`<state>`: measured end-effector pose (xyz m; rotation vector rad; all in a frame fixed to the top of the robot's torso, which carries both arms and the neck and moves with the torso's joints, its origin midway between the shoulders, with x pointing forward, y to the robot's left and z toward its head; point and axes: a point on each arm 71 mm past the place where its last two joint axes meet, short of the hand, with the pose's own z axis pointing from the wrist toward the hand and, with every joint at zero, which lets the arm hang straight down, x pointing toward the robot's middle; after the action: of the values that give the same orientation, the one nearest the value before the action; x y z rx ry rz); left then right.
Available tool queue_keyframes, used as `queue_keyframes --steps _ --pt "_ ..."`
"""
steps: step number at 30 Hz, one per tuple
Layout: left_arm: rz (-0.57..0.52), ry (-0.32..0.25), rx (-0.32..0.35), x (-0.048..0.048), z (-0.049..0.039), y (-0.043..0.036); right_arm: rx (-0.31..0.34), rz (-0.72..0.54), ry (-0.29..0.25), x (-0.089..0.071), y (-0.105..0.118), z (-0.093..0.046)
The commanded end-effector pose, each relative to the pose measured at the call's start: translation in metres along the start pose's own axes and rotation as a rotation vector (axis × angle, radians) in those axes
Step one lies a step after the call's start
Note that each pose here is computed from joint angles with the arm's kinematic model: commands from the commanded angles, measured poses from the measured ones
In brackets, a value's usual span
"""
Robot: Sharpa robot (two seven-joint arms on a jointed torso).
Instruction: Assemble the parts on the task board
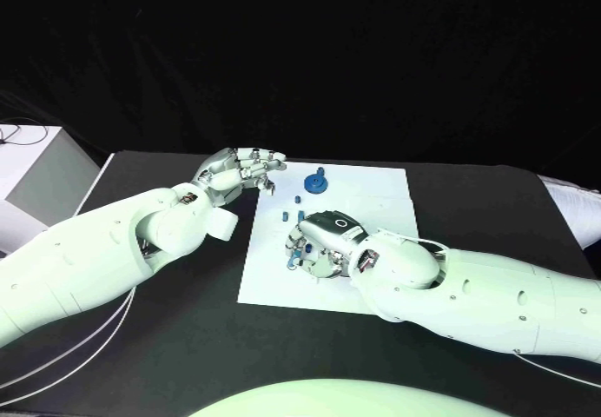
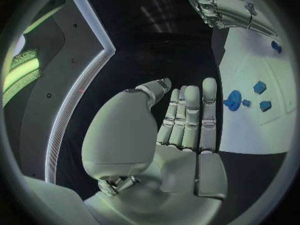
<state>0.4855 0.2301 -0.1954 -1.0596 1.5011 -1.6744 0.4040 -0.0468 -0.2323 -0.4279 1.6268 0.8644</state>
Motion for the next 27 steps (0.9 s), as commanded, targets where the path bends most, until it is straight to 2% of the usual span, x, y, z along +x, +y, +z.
queue_keyframes --steps 1,27 --pt "-0.003 0.019 0.011 0.0026 0.0002 -0.0009 -0.008 -0.016 0.016 0.0021 0.0012 0.0001" --pt "-0.004 0.022 0.008 0.003 0.0004 -0.0007 0.013 -0.043 0.063 0.0071 -0.0023 0.0021"
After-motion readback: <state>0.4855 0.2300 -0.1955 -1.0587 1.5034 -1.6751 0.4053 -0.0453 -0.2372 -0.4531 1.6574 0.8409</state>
